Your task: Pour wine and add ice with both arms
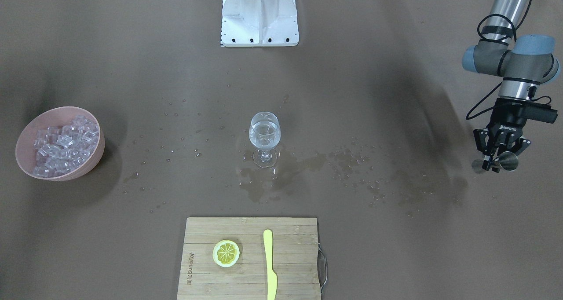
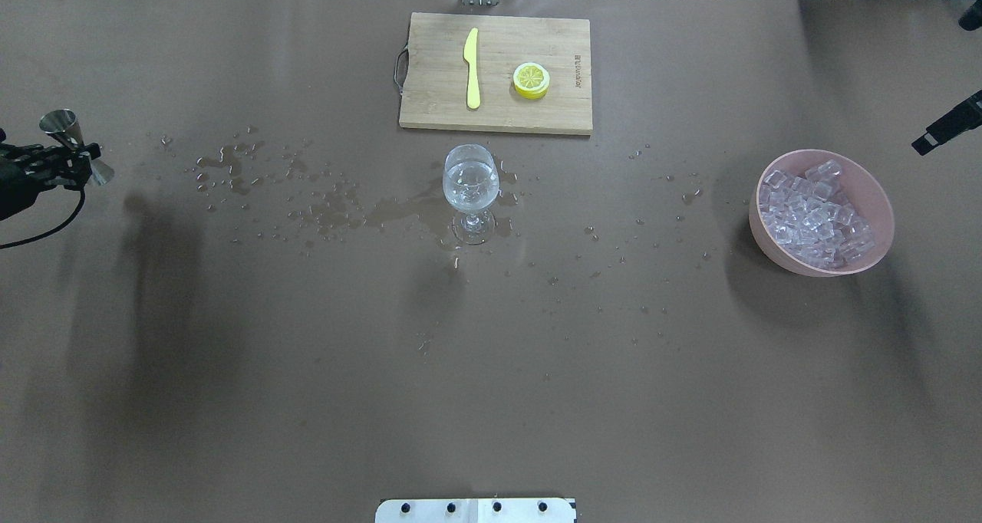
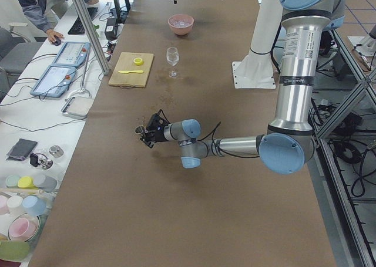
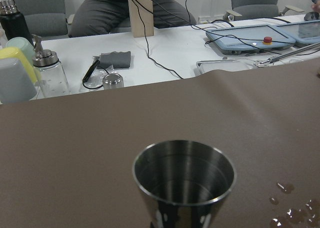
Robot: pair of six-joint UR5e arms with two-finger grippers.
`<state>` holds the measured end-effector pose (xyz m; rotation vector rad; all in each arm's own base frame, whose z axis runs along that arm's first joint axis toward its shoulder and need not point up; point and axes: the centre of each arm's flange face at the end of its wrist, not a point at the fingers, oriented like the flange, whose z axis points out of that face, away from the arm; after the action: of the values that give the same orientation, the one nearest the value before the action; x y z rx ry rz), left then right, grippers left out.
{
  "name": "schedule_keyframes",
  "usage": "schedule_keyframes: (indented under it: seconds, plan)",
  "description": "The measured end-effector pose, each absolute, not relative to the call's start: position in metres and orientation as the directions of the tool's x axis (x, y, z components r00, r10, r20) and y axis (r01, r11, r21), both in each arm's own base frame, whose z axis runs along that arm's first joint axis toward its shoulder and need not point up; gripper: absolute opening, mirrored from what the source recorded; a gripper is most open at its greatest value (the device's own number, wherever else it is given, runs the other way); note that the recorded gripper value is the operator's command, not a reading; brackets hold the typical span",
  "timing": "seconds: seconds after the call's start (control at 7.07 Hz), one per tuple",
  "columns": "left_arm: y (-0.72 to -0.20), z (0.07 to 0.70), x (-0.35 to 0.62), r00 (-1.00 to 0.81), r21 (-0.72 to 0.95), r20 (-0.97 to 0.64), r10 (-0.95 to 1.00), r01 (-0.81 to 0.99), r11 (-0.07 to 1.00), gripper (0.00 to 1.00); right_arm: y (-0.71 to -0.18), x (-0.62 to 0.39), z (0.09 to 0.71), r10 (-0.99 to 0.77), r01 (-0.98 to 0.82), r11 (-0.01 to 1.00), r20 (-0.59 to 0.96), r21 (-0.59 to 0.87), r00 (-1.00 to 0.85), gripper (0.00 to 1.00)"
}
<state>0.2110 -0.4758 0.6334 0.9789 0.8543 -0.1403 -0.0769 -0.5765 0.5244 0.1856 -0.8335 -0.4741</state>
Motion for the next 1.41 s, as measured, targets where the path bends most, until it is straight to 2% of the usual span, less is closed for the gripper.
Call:
schedule_keyframes:
  seconds: [0.28,0.42,0.57,0.71,1.41]
  plan:
    - [-0.456,0.655,0.198,0.672,0.666,-0.691,0.265,0.450,0.596,0.00,-0.576,-0.077,0.519,-0.482,0.332,0.876,0.659,0.350,0.578,1.00]
    - [-0.453,0.659,0.195,0.674,0.665,-0.690,0.263,0.446,0.599,0.08,-0.576,-0.076,0.517,-0.484,0.331,0.875,0.657,0.353,0.578,1.00]
    - [-0.451,0.661,0.194,0.675,0.665,-0.690,0.263,0.446,0.600,0.41,-0.576,-0.076,0.516,-0.486,0.331,0.874,0.656,0.356,0.577,1.00]
    - [-0.451,0.661,0.195,0.674,0.665,-0.690,0.264,0.446,0.600,0.97,-0.576,-0.076,0.515,-0.487,0.331,0.873,0.655,0.358,0.577,1.00]
    - [-0.445,0.661,0.192,0.658,0.666,-0.698,0.283,0.452,0.594,0.98,-0.575,-0.076,0.508,-0.496,0.329,0.869,0.651,0.371,0.575,1.00]
